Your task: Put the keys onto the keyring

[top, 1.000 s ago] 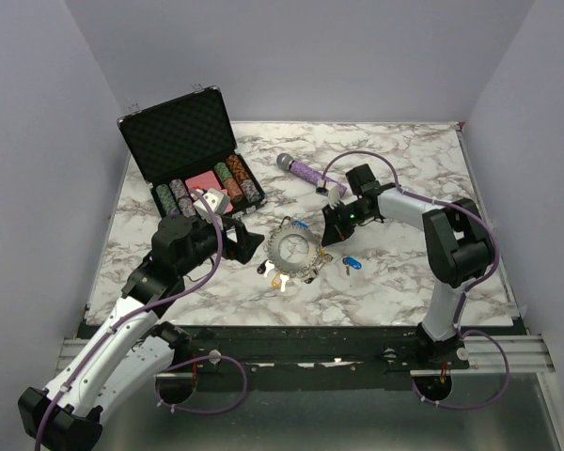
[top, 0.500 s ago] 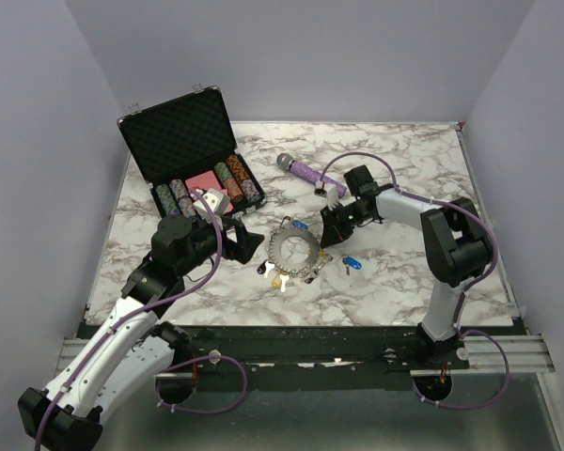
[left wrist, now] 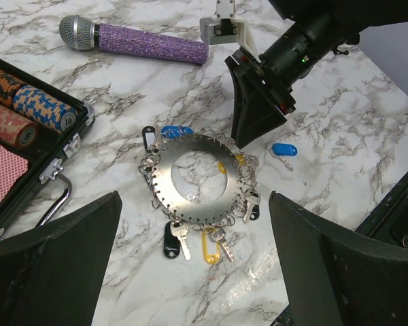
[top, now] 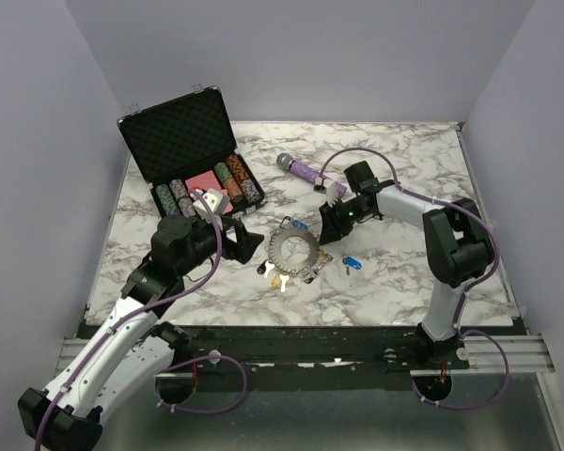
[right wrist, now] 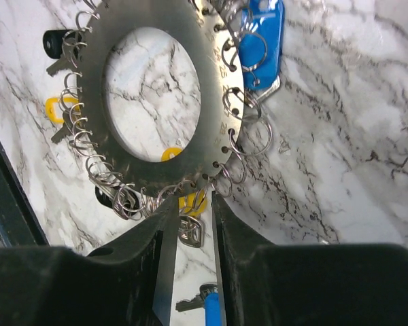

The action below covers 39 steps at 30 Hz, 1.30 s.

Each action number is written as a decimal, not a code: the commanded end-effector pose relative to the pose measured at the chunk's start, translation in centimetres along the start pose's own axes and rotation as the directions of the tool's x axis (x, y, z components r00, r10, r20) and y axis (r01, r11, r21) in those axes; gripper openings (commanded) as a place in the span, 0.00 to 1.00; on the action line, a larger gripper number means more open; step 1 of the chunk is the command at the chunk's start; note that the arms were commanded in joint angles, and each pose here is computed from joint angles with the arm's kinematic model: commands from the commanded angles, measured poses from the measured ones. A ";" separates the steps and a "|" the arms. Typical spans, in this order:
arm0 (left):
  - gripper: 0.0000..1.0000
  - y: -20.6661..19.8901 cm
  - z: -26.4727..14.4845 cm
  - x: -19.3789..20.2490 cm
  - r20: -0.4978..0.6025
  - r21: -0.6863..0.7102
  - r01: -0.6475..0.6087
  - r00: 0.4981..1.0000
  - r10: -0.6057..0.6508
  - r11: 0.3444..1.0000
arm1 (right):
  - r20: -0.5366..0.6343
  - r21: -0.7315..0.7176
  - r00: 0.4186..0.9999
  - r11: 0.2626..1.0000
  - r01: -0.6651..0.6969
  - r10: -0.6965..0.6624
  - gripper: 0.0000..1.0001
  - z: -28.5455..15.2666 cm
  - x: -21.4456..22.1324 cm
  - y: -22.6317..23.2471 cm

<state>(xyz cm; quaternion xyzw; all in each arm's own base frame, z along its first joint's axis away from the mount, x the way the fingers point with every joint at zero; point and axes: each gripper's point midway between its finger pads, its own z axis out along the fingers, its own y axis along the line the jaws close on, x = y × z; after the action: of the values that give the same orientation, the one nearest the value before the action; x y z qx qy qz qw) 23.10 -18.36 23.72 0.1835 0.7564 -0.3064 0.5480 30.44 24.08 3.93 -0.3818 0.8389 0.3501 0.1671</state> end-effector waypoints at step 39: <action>0.98 -0.1 -0.7 -1.1 0.032 -0.001 -0.023 0.999 0.023 1.000 | 0.165 -0.379 0.585 0.497 0.781 -0.794 0.51 0.9 -6.8 0.4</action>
<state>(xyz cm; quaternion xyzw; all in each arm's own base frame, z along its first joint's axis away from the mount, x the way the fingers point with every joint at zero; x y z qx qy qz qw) 22.89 -18.08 24.42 0.1849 0.7477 -0.3061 0.5595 37.68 28.22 4.96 -0.7540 0.4980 0.3681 0.2189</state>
